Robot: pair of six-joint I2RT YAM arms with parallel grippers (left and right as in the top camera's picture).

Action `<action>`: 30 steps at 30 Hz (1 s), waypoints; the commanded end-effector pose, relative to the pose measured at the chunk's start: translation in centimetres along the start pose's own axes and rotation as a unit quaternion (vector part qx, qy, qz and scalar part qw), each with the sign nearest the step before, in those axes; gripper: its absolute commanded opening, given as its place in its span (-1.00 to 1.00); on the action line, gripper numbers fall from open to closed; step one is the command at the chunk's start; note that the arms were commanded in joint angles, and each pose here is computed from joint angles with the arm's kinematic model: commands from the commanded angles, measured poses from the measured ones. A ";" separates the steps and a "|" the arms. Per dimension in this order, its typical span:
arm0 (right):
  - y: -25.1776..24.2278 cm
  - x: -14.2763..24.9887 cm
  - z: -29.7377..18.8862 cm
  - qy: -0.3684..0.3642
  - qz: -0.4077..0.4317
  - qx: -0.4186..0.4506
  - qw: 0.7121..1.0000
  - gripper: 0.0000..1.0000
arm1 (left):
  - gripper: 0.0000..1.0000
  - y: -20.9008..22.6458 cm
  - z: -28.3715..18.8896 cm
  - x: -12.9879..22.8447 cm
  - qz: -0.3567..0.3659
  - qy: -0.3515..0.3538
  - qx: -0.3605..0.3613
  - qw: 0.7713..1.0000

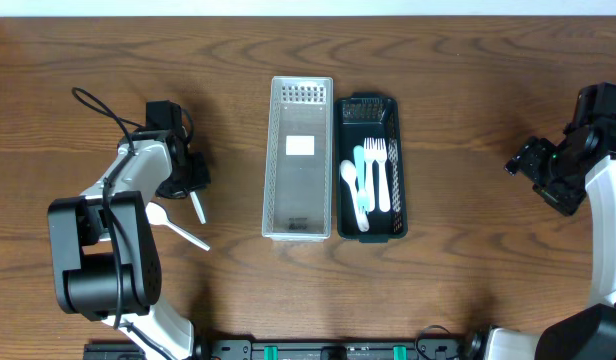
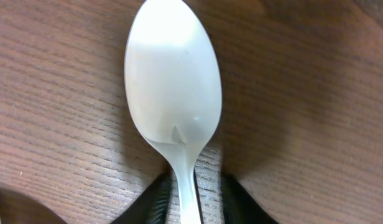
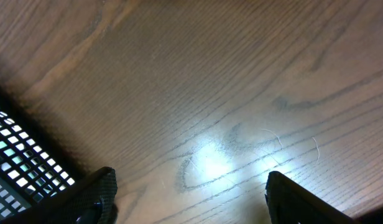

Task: Pack container
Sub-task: 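Lower the left gripper and close it on a white spoon, then carry the spoon with the left gripper over the clear basket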

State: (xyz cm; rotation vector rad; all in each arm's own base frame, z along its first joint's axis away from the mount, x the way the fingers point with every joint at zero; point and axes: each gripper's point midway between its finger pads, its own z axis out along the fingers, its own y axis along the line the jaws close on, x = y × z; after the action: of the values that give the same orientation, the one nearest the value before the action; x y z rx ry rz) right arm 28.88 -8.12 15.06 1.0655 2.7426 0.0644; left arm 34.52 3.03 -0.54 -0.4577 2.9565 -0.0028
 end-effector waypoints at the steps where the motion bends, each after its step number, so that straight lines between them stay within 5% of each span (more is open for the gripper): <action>1: -0.1 0.1 -0.4 -0.005 -0.005 -0.004 1.000 0.60 | -0.60 0.0 1.9 2.2 0.005 0.045 0.001 0.999; 6: -0.1 0.1 -0.4 -0.005 -0.005 -0.004 1.000 0.60 | -0.87 -0.1 1.6 2.1 0.005 0.042 0.001 0.999; 17: -0.2 0.2 -0.4 -0.004 -0.005 -0.003 1.000 0.61 | -0.88 -2.1 -5.8 0.3 0.028 -0.021 0.020 0.999; 25: -0.2 0.2 -0.4 -0.004 -0.005 -0.004 1.000 0.61 | -0.88 -11.2 -17.8 1.3 0.166 -0.144 0.084 0.972; 30: -0.2 0.2 -0.4 -0.004 -0.005 -0.003 1.000 0.61 | -0.89 -18.3 -20.8 4.5 0.261 -0.173 0.135 0.940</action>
State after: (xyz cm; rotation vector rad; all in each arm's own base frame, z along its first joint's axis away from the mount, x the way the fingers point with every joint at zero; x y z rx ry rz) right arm 28.79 -8.09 15.02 1.0676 2.7463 0.0646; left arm 33.46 -13.74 20.21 0.2241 2.5804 -0.2253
